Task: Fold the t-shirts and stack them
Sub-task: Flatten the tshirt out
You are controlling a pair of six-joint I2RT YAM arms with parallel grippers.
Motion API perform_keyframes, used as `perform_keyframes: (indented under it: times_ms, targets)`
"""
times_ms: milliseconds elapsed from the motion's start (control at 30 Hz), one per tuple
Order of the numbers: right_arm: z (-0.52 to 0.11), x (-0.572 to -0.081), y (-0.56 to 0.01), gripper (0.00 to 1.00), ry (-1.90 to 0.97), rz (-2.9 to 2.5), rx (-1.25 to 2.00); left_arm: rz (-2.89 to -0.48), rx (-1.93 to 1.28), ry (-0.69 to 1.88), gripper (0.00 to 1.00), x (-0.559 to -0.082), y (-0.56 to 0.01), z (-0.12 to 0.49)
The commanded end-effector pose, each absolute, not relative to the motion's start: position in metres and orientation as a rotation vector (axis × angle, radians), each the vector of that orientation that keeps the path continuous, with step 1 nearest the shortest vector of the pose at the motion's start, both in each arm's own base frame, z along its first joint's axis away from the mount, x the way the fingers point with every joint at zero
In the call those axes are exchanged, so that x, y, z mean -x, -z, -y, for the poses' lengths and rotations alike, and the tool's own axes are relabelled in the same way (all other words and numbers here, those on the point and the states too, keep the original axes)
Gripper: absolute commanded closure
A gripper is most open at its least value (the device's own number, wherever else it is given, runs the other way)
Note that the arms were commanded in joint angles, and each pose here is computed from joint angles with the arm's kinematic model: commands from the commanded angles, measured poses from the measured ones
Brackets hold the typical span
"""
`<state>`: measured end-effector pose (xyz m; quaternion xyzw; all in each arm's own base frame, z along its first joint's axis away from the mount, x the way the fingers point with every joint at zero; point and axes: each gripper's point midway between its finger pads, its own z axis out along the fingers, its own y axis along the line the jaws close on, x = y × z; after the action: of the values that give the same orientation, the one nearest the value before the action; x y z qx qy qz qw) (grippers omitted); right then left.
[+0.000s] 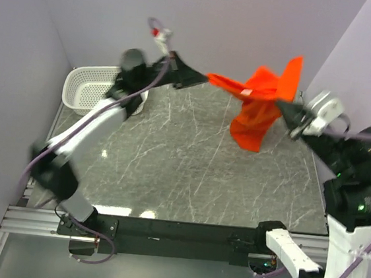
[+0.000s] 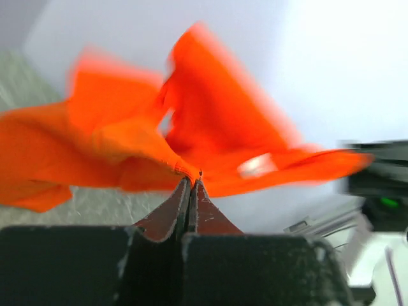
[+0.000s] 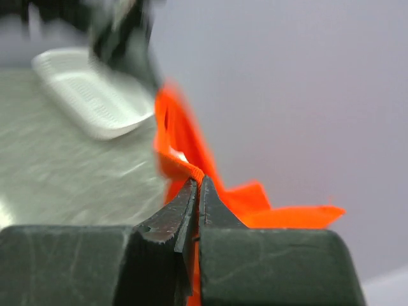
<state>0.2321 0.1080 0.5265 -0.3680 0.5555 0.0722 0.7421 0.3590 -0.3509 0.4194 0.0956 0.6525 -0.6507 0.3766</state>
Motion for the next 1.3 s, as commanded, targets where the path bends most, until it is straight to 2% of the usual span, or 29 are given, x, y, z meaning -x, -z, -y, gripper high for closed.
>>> perform_keyframes:
  times_ms: [0, 33, 67, 100, 133, 167, 233, 333, 467, 567, 700, 733, 833, 867, 967, 1000, 1100, 1267]
  targets:
    - [-0.148, -0.237, -0.404, 1.0, -0.428, -1.383, 1.059, -1.563, -0.322, 1.478, 1.0, -0.333, -0.423, 0.302]
    - [-0.156, -0.232, -0.352, 1.0, -0.504, -1.477, 1.109, -1.636, -0.29, 1.443, 1.0, -0.335, -0.397, 0.299]
    - [-0.17, -0.224, -0.325, 1.0, -0.531, -1.484, 1.194, -1.8, -0.235, 1.408, 1.0, -0.334, -0.339, 0.296]
    - [-0.18, -0.218, -0.298, 1.0, -0.549, -1.509, 1.254, -1.861, -0.226, 1.378, 1.0, -0.331, -0.313, 0.291]
    - [-0.188, -0.209, -0.247, 1.0, -0.592, -1.591, 1.325, -1.939, -0.199, 1.353, 1.0, -0.329, -0.282, 0.288]
    - [-0.196, -0.201, -0.222, 1.0, -0.605, -1.613, 1.388, -2.091, -0.137, 1.313, 1.0, -0.318, -0.228, 0.281]
    - [-0.216, -0.169, -0.16, 1.0, -0.687, -1.67, 1.571, -2.237, -0.096, 1.266, 1.0, -0.306, -0.174, 0.272]
    - [-0.223, -0.148, -0.117, 1.0, -0.747, -1.755, 1.724, -2.43, 0.008, 1.214, 1.0, -0.273, -0.102, 0.255]
    - [-0.231, -0.127, -0.096, 0.95, -0.817, -1.806, 1.863, -2.496, 0.087, 1.146, 1.0, -0.26, -0.075, 0.241]
    - [-0.238, -0.125, -0.1, 0.85, -0.814, -1.775, 1.889, -2.502, 0.128, 1.071, 1.0, -0.258, -0.072, 0.231]
    - [-0.242, -0.134, -0.121, 0.69, -0.782, -1.731, 1.89, -2.482, 0.156, 0.978, 1.0, -0.256, -0.081, 0.216]
    - [-0.243, -0.136, -0.131, 0.59, -0.769, -1.719, 1.891, -2.5, 0.18, 0.927, 1.0, -0.254, -0.079, 0.209]
    - [-0.238, -0.168, -0.157, 0.46, -0.658, -1.744, 1.778, -2.493, 0.22, 0.834, 0.99, -0.252, -0.083, 0.194]
    - [-0.234, -0.181, -0.165, 0.43, -0.638, -1.761, 1.723, -2.519, 0.239, 0.805, 0.97, -0.245, -0.079, 0.189]
    - [-0.2, -0.227, -0.185, 0.4, -0.607, -1.838, 1.548, -2.517, 0.289, 0.789, 0.79, -0.233, -0.08, 0.179]
    - [-0.182, -0.242, -0.184, 0.4, -0.569, -1.889, 1.481, -2.5, 0.312, 0.804, 0.65, -0.231, -0.085, 0.177]
    - [-0.151, -0.262, -0.171, 0.4, -0.514, -1.97, 1.39, -2.503, 0.388, 0.845, 0.47, -0.218, -0.084, 0.175]
    - [-0.121, -0.274, -0.145, 0.4, -0.476, -2.098, 1.273, -2.453, 0.518, 0.813, 0.34, -0.218, -0.085, 0.162]
